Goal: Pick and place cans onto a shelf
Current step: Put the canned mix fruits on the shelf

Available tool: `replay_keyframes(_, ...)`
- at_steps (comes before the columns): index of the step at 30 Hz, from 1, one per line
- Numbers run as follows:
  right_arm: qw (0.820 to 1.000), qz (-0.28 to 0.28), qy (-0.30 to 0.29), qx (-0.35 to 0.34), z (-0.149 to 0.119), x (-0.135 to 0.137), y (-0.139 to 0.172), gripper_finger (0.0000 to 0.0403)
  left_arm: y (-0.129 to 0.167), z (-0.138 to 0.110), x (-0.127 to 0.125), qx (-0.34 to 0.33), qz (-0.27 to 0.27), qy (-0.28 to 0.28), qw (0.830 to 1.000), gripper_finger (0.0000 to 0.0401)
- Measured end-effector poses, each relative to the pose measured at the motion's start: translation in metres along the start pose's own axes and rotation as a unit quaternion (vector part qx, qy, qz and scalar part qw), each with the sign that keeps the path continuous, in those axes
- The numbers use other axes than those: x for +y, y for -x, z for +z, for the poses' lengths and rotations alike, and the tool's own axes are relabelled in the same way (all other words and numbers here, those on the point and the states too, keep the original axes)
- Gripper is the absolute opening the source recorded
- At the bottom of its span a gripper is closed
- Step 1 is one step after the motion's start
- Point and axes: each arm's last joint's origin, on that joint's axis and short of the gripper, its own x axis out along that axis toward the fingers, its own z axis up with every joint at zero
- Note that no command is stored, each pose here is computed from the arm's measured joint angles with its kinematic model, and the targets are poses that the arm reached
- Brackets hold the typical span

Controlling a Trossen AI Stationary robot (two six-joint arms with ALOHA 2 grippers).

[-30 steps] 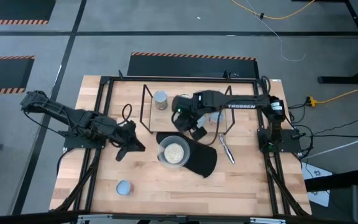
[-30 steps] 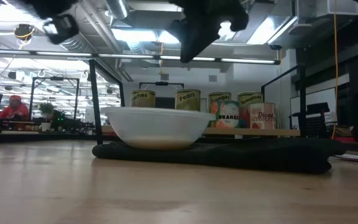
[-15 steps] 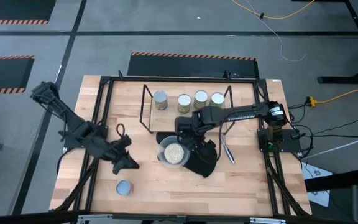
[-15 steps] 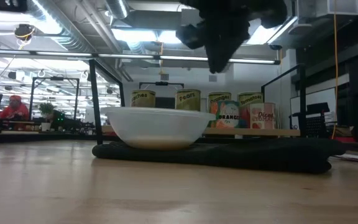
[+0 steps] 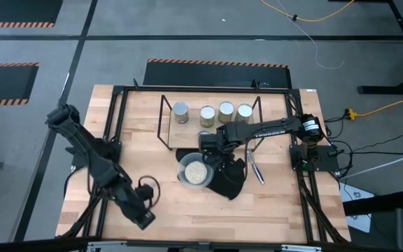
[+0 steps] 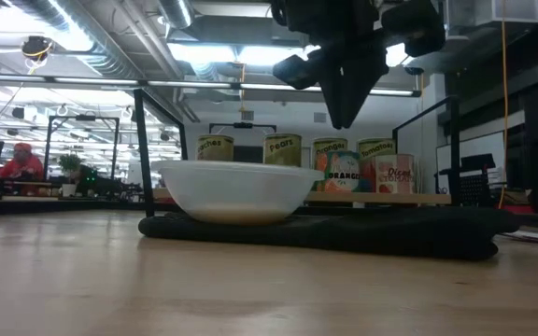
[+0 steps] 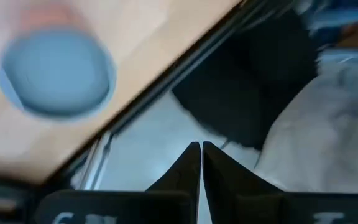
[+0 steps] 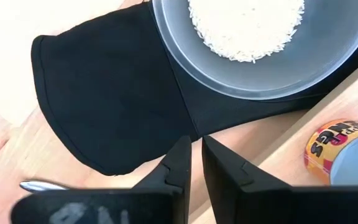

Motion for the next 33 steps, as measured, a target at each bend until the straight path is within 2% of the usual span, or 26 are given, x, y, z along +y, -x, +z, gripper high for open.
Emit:
replay_keyframes(8,1.0,0.0,0.0,0.0,0.0,0.0,0.0,0.0045,-0.043,-0.001,0.006,0.103,0.09,0.022,0.99,0.0009)
replay_keyframes(11,1.0,0.0,0.0,0.0,0.0,0.0,0.0,0.0045,-0.052,0.0,0.008,0.112,0.107,0.025,0.988,0.0009)
replay_keyframes(17,1.0,0.0,0.0,-0.001,0.0,0.0,0.0,0.0045,-0.056,0.002,0.009,0.102,0.111,0.025,0.988,0.0014)
replay_keyframes(22,1.0,-0.002,0.0,-0.002,0.0,0.0,0.0,0.0045,-0.057,0.004,0.008,0.064,0.103,0.019,0.992,0.005)
replay_keyframes(28,1.0,-0.002,0.0,-0.002,0.0,0.0,0.0,0.0045,-0.057,0.006,0.009,0.042,0.098,-0.019,0.994,0.0097)
replay_keyframes(33,1.0,-0.002,0.0,-0.003,0.001,0.0,0.0,0.0045,-0.057,0.007,0.008,0.016,0.093,-0.069,0.993,0.011)
